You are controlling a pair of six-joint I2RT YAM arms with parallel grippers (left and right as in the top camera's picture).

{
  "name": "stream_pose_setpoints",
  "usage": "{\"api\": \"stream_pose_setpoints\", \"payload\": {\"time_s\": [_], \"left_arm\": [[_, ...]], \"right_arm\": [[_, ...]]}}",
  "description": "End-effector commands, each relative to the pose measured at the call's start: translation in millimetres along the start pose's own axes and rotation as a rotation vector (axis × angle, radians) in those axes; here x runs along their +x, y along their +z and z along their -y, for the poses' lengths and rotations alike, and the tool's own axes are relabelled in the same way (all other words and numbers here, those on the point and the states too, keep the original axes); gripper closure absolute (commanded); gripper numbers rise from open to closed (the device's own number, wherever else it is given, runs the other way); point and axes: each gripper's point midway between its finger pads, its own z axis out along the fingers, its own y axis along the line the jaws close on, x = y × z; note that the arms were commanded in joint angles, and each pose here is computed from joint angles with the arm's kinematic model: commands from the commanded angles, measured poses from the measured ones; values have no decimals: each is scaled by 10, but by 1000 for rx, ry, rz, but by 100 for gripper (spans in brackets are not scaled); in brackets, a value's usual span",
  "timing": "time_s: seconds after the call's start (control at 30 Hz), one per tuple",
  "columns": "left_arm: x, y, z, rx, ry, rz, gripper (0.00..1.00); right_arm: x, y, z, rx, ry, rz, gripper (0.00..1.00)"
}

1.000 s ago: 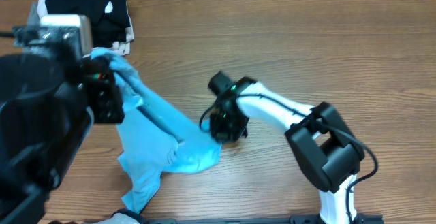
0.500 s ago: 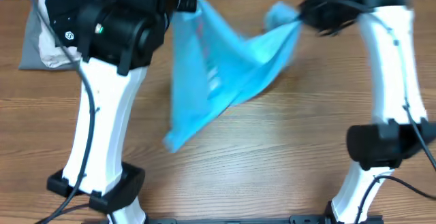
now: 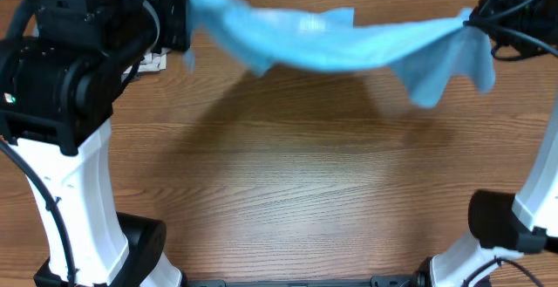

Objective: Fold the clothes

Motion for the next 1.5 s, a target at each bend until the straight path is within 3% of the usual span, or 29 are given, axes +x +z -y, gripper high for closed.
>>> {"api": "stream_pose_setpoints", "payload": {"time_s": [0.0,0.1,0.3,0.37,0.43,0.47,0.5,0.6,0.7,1.1,1.47], "left_arm": [[453,460,315,205,-12,-251,75],[913,904,558,330,-58,-476,76],[1961,1552,569,329,-96,-892,81],[2144,1642,585,346,-100,-956,77],[2231,1696,620,365,-104,-980,72],[2247,1725,640,373,-105,-979,68],[2248,1750,658,377,-101,-972,62],[2244,1809,690,382,-89,-952,47],[2310,1843,725,386,-83,-964,45],[2758,2065,965,399,-51,-1015,28],[3088,2246,988,391,-59,-1029,10]], "right_arm": [[196,137,264,117,23,-65,95],[569,505,549,219,51,-239,96],[1249,1154,1313,519,146,-438,93],[1412,1292,1477,572,167,-463,80],[1508,1379,1602,599,174,-477,54],[1527,1398,1655,607,186,-480,11],[1518,1391,1706,617,206,-476,0],[1402,1322,1838,624,272,-443,0],[1324,1250,1847,574,310,-430,0],[1340,1394,1188,127,134,-523,0],[1254,1546,929,59,67,-462,0]]}}
